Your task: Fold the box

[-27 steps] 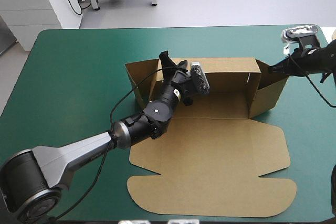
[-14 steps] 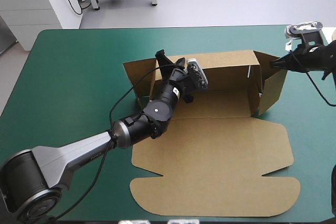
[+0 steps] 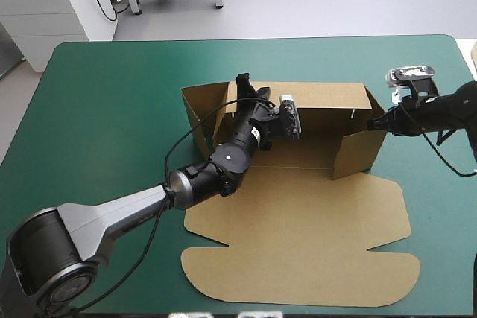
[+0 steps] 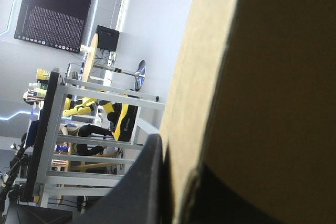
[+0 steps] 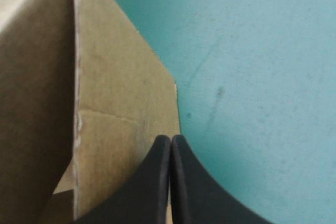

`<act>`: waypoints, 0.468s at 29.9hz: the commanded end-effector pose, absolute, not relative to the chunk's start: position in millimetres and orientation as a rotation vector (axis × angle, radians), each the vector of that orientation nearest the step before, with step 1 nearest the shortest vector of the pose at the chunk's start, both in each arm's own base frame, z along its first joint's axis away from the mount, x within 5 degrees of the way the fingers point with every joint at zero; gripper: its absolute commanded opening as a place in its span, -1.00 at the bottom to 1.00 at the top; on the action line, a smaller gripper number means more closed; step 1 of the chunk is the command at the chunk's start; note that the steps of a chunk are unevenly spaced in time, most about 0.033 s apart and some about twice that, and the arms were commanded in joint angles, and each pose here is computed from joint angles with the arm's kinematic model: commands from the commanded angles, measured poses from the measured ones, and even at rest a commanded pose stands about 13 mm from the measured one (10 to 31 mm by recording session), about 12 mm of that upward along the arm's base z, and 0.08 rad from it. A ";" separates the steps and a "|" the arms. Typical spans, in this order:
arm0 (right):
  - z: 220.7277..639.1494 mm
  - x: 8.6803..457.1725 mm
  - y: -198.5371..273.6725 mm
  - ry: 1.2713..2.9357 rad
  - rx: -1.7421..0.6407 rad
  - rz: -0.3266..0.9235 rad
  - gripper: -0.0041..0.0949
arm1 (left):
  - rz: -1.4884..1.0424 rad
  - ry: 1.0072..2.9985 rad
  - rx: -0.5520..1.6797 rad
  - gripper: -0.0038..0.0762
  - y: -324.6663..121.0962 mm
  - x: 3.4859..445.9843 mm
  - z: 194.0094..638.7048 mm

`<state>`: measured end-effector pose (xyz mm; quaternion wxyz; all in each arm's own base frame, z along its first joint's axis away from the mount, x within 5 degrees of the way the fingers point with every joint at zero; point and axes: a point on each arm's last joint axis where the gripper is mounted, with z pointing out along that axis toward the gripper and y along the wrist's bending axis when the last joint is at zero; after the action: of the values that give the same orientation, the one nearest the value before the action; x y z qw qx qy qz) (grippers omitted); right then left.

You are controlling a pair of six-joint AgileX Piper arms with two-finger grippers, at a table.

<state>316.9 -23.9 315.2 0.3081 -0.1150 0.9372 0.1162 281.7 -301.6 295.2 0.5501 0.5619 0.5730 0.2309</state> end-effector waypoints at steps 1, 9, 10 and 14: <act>330.2 304.8 -19.9 2.348 -0.295 0.306 -0.95 | 0.501 1.370 1.248 -0.92 -298.3 278.0 316.2; 311.2 284.3 -10.7 2.265 -0.255 0.380 -0.95 | 0.539 1.373 1.302 -0.92 -303.6 282.8 299.8; 308.0 281.6 -9.3 2.254 -0.258 0.389 -0.95 | 0.542 1.376 1.307 -0.92 -304.3 283.5 297.4; 297.2 275.0 -6.1 2.207 -0.275 0.402 -0.95 | 0.551 1.389 1.330 -0.92 -307.8 286.3 286.1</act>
<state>278.9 -7.5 283.6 0.3747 -0.1139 0.9063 0.1587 288.6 -307.3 282.6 0.5349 0.5783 0.5577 0.2617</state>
